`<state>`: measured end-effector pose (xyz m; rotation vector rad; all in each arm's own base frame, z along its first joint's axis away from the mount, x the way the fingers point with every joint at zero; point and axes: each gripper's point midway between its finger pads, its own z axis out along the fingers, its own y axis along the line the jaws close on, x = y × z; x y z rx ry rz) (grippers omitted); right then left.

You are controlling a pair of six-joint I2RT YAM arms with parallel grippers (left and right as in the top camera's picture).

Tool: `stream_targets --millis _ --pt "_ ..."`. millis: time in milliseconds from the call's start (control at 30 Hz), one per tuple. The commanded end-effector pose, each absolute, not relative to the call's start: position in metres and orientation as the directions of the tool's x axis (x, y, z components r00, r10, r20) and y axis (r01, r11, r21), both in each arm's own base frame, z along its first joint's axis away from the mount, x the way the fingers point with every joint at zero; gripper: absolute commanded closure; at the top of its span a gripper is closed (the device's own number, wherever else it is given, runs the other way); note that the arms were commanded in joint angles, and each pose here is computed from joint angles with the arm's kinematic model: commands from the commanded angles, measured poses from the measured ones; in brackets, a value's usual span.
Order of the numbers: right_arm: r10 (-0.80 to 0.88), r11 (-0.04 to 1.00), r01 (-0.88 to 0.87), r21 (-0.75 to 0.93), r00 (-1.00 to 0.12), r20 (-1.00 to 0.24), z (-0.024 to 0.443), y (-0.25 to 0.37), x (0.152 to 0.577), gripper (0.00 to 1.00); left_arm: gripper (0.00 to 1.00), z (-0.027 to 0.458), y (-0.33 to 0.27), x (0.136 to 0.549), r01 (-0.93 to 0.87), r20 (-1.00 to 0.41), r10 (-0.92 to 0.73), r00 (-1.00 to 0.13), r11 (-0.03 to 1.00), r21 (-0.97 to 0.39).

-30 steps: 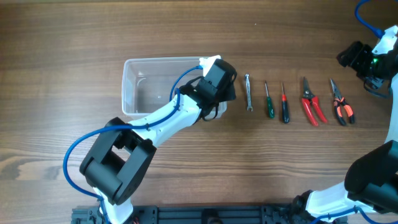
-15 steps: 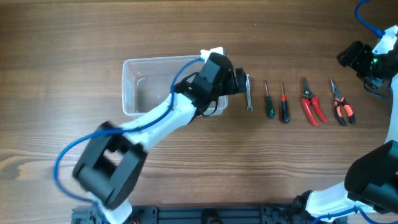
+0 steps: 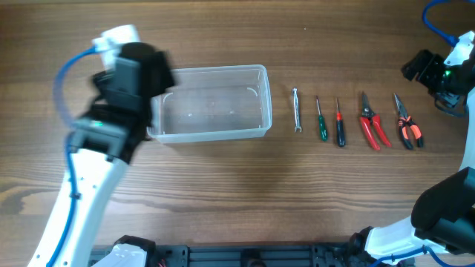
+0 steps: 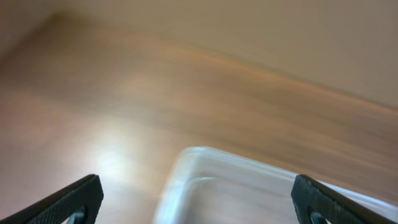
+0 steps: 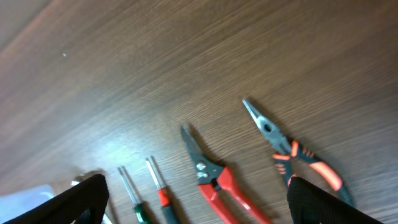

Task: Pack container
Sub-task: 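Open the left gripper and lift it away from the container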

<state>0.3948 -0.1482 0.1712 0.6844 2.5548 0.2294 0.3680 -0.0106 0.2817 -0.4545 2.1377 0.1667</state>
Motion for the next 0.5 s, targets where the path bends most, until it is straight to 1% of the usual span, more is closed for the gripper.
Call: stream_targets --millis 0,67,100,200,267,300,367,467 --pt "0.37 0.917 0.397 0.047 -0.798 -0.476 0.174 -0.182 0.393 0.05 0.0 0.255 0.057 0.356 -0.522 -0.739 -0.386 -0.551 0.851 -0.055" --pt "0.299 0.913 0.396 -0.099 -0.815 -0.496 0.177 -0.204 0.389 0.07 0.0 0.237 0.08 0.351 -0.565 -0.678 -0.461 -0.573 0.821 -0.08" --pt "0.264 0.915 0.378 -0.138 -0.822 -0.504 0.18 -0.21 0.391 0.07 0.0 0.232 0.086 0.351 -0.578 -0.662 -0.482 -0.574 0.811 -0.089" --pt "0.143 0.94 0.28 -0.193 -0.84 -0.523 0.183 -0.213 0.402 0.07 0.0 0.215 0.106 0.35 -0.619 -0.615 -0.541 -0.573 0.778 -0.107" --pt "0.129 0.942 0.267 -0.201 -0.845 -0.519 0.175 -0.215 0.407 0.09 0.0 0.207 0.116 0.35 -0.64 -0.597 -0.56 -0.574 0.762 -0.099" --pt "0.132 0.943 0.266 -0.199 -0.849 -0.511 0.171 -0.215 0.408 0.12 0.0 0.204 0.118 0.35 -0.646 -0.593 -0.565 -0.574 0.757 -0.096" --pt "0.146 0.949 0.255 -0.186 -0.877 -0.457 0.151 -0.213 0.404 0.14 0.0 0.2 0.12 0.35 -0.651 -0.583 -0.57 -0.579 0.753 -0.09" --pt "0.175 0.96 0.235 -0.151 -0.928 -0.33 0.117 -0.204 0.386 0.14 0.0 0.197 0.12 0.351 -0.652 -0.579 -0.571 -0.582 0.753 -0.087"
